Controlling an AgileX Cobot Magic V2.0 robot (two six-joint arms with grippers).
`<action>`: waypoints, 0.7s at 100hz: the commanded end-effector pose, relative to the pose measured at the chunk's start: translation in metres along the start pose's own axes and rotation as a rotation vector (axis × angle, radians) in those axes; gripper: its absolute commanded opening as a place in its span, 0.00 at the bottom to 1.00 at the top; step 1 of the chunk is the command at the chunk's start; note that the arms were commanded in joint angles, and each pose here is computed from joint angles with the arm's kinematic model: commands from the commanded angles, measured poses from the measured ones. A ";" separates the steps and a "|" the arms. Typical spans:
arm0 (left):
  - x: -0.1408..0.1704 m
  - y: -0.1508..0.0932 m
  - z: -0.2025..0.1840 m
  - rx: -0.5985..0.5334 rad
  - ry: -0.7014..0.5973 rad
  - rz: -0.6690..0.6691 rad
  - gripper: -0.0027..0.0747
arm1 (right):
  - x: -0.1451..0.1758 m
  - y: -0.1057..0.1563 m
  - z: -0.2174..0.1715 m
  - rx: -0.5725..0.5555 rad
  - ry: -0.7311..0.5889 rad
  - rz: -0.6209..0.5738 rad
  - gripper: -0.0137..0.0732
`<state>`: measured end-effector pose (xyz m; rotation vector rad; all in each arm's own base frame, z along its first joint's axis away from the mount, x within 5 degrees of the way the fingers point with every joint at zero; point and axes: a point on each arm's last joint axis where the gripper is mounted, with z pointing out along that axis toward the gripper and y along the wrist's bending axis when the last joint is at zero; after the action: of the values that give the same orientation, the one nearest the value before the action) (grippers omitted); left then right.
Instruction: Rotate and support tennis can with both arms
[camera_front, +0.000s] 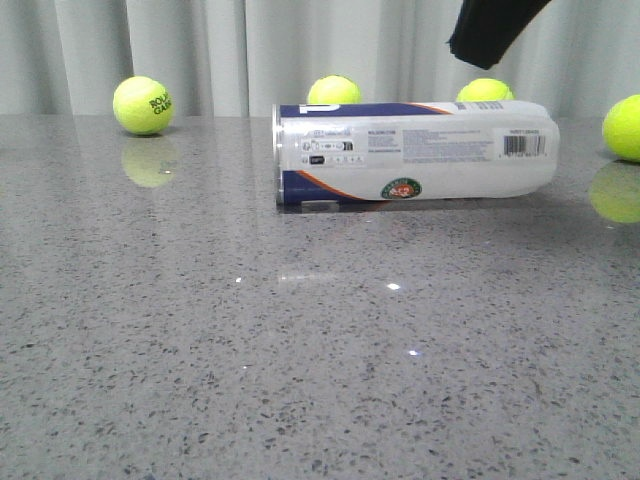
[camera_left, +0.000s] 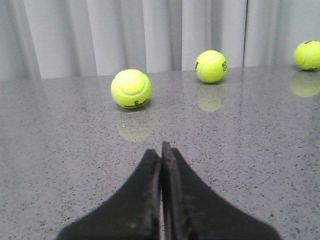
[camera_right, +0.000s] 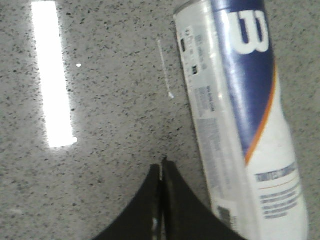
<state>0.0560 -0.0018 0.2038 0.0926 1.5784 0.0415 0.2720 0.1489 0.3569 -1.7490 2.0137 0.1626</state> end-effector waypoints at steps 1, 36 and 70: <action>0.006 0.000 0.000 -0.006 -0.066 -0.009 0.01 | -0.005 0.004 -0.024 0.042 -0.045 0.097 0.09; 0.006 0.000 0.000 -0.006 -0.066 -0.009 0.01 | -0.004 0.003 -0.024 0.025 -0.062 0.929 0.09; 0.006 0.000 0.000 -0.006 -0.066 -0.009 0.01 | 0.000 0.005 -0.014 0.017 -0.047 0.982 0.08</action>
<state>0.0560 -0.0018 0.2038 0.0926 1.5784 0.0415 0.2690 0.1477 0.3522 -0.6231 2.7155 0.4520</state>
